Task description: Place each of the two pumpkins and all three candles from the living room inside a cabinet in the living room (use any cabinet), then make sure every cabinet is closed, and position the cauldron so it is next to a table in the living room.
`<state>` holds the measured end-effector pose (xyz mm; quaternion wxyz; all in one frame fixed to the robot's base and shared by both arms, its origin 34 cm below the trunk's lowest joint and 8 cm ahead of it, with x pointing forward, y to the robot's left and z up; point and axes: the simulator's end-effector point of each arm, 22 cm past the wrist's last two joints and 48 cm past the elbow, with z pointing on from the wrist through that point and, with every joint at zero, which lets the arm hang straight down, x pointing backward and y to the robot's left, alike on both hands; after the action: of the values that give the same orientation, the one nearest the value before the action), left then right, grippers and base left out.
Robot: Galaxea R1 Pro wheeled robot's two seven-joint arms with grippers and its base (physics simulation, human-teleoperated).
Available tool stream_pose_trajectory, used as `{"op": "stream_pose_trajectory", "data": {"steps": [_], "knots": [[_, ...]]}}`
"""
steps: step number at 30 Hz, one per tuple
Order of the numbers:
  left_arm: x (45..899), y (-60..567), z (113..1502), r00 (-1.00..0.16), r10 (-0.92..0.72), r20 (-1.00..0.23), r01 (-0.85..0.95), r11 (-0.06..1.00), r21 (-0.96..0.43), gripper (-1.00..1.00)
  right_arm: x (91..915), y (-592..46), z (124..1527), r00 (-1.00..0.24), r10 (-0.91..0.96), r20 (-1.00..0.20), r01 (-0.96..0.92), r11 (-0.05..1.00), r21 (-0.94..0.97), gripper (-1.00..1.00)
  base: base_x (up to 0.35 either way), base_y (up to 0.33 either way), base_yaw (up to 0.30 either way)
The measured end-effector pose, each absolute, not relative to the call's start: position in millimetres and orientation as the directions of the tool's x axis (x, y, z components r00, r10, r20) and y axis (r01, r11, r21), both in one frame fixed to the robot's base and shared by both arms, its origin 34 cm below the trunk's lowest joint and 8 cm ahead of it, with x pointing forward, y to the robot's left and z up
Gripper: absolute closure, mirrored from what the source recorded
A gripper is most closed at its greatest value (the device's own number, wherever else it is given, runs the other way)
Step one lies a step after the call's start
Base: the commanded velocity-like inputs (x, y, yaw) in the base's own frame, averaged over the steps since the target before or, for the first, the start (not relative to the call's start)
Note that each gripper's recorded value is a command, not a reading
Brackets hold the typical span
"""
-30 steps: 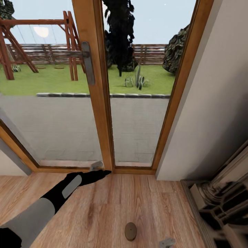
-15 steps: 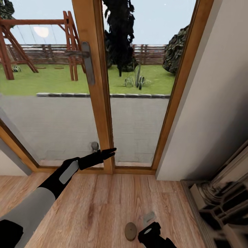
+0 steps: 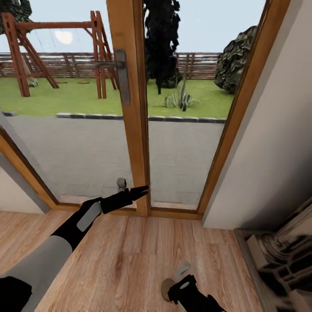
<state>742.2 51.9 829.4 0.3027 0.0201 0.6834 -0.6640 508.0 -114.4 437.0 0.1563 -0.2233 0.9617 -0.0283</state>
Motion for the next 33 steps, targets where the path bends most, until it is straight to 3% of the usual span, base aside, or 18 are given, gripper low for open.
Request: {"op": "stream_pose_trajectory", "data": {"steps": [5,14,33], "knots": [[744.3,56.7,826.5,-0.813,-0.381,-0.441,0.428,0.123,-0.895,-1.0,520.2,-108.1,442.9,-0.844,-0.431,-0.319,-0.415,0.902,-0.12,-1.0,0.027,0.0,0.132],[743.4,52.1,828.1,-0.813,-0.38,-0.442,0.432,0.116,-0.894,-1.0,523.5,-110.9,444.0,-0.846,-0.424,-0.325,-0.406,0.905,-0.126,-1.0,0.273,0.0,0.006],[739.2,50.4,813.4,-0.81,-0.385,-0.442,0.432,0.118,-0.894,-1.0,545.3,-117.1,441.0,-0.842,-0.413,-0.348,-0.394,0.91,-0.126,-1.0,0.012,0.0,0.0]]}}
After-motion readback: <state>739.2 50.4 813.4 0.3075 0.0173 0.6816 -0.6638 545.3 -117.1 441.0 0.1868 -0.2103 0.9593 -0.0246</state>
